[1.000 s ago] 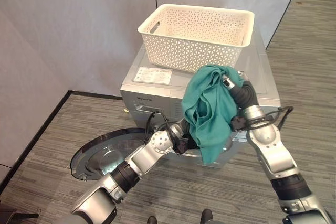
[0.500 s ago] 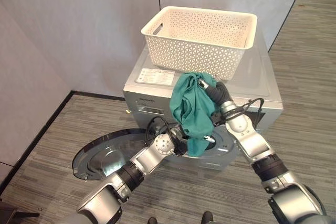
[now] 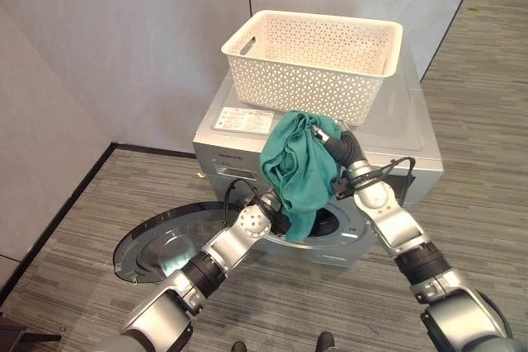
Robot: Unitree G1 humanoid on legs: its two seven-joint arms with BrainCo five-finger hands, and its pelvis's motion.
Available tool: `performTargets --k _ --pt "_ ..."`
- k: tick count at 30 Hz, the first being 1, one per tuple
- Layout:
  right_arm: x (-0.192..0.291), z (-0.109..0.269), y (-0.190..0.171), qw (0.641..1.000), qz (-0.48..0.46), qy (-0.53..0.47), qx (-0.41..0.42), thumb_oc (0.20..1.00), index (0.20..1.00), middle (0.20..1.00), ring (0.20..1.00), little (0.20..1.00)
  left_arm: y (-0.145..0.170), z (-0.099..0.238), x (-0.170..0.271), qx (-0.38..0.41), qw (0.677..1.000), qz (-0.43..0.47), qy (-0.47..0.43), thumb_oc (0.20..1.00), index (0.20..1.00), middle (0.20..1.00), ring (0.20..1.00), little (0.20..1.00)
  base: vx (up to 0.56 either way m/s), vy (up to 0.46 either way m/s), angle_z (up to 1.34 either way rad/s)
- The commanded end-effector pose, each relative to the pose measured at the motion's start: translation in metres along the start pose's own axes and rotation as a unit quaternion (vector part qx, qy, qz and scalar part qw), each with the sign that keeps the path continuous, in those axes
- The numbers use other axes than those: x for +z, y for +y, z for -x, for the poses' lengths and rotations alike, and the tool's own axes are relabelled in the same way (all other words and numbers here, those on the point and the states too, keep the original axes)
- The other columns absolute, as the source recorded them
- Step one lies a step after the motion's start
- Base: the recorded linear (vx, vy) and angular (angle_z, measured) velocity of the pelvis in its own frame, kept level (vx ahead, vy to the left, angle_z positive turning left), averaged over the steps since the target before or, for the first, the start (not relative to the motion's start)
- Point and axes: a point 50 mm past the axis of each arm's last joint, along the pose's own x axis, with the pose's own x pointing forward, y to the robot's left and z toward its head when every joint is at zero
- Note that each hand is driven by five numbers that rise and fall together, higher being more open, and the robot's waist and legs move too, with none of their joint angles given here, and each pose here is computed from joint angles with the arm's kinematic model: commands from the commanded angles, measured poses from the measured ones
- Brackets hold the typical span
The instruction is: Grab the laundry basket,head to the washer,open it,put in the laundry and shut it.
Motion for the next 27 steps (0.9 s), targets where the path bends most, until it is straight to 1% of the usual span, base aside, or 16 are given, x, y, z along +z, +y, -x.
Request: performTargets --k 1,7,9,10,11,13,15,16,20,21,22,23,24,25,26,27 --pt "0.02 0.004 -0.013 0.996 -0.051 -0.062 -0.026 1.0 1.0 1.0 1.0 1.0 0.02 -0.014 0.028 0.046 0.996 -0.002 -0.073 0.2 0.2 0.2 0.2 0.2 0.0 0.0 0.0" --pt "-0.019 0.055 -0.045 0.982 -0.18 -0.018 -0.047 1.0 1.0 1.0 1.0 1.0 0.029 0.006 0.005 0.054 0.997 0.008 -0.052 0.2 0.2 0.2 0.2 0.2 0.0 0.0 0.0" --pt "-0.027 0.066 -0.05 0.98 -0.193 -0.008 -0.055 1.0 1.0 1.0 1.0 1.0 0.029 0.01 0.001 0.052 0.997 0.011 -0.047 0.2 0.2 0.2 0.2 0.2 0.01 0.007 -0.03" --pt "-0.044 0.086 -0.059 0.972 -0.219 0.019 -0.081 1.0 1.0 1.0 1.0 1.0 0.034 0.019 -0.008 0.057 0.998 0.014 -0.039 0.2 0.2 0.2 0.2 0.2 0.02 0.014 -0.05" --pt "-0.044 0.087 -0.059 0.972 -0.22 0.02 -0.081 1.0 1.0 1.0 1.0 1.0 0.033 0.019 -0.008 0.056 0.998 0.014 -0.038 0.2 0.2 0.2 0.2 0.2 0.02 0.012 -0.05" --pt "-0.075 0.114 -0.065 0.954 -0.267 0.076 -0.116 1.0 1.0 1.0 1.0 1.0 0.037 0.029 -0.017 0.06 0.998 0.023 -0.029 0.2 0.2 0.2 0.2 0.2 0.0 0.011 -0.11" --pt "-0.084 0.123 -0.066 0.947 -0.284 0.09 -0.123 1.0 1.0 1.0 1.0 1.0 0.038 0.032 -0.02 0.061 0.997 0.025 -0.025 0.2 0.2 0.2 0.2 0.2 0.0 0.012 -0.16" --pt "-0.105 0.144 -0.066 0.927 -0.321 0.131 -0.144 1.0 1.0 1.0 1.0 1.0 0.041 0.038 -0.025 0.065 0.997 0.029 -0.02 0.2 0.2 0.2 0.2 0.2 0.0 0.008 -0.15" --pt "-0.128 0.167 -0.058 0.915 -0.326 0.191 -0.144 1.0 1.0 1.0 1.0 1.0 0.042 0.046 -0.032 0.07 0.997 0.038 -0.011 0.2 0.2 0.2 0.2 0.2 0.0 0.014 -0.18" --pt "-0.147 0.189 -0.049 0.895 -0.344 0.249 -0.133 1.0 1.0 1.0 1.0 1.0 0.041 0.048 -0.035 0.071 0.997 0.039 -0.008 0.2 0.2 0.2 0.2 0.2 0.0 0.013 -0.12" --pt "-0.148 0.189 -0.049 0.895 -0.345 0.249 -0.132 1.0 1.0 1.0 1.0 1.0 0.042 0.048 -0.035 0.071 0.997 0.039 -0.008 0.2 0.2 0.2 0.2 0.2 0.0 0.012 -0.17" --pt "-0.159 0.202 -0.043 0.887 -0.337 0.29 -0.123 1.0 1.0 1.0 1.0 1.0 0.041 0.048 -0.037 0.07 0.997 0.044 -0.005 0.2 0.2 0.2 0.2 0.2 -0.01 0.008 -0.16" --pt "-0.178 0.231 -0.029 0.869 -0.302 0.38 -0.098 1.0 1.0 1.0 1.0 1.0 0.037 0.048 -0.04 0.066 0.996 0.054 0.0 0.2 0.2 0.2 0.2 0.2 -0.01 0.008 -0.13" --pt "-0.178 0.23 -0.029 0.869 -0.301 0.38 -0.097 1.0 1.0 1.0 1.0 1.0 0.037 0.048 -0.04 0.066 0.996 0.054 0.0 0.2 0.2 0.2 0.2 0.2 -0.01 0.007 -0.11" --pt "-0.198 0.268 -0.016 0.831 -0.267 0.481 -0.08 1.0 1.0 1.0 1.0 1.0 0.032 0.047 -0.043 0.059 0.996 0.059 0.009 0.2 0.2 0.2 0.2 0.2 0.0 0.0 0.0" --pt "-0.198 0.268 -0.016 0.831 -0.267 0.481 -0.08 1.0 1.0 1.0 1.0 1.0 0.032 0.047 -0.043 0.06 0.996 0.059 0.008 0.2 0.2 0.2 0.2 0.2 0.0 0.0 0.0"
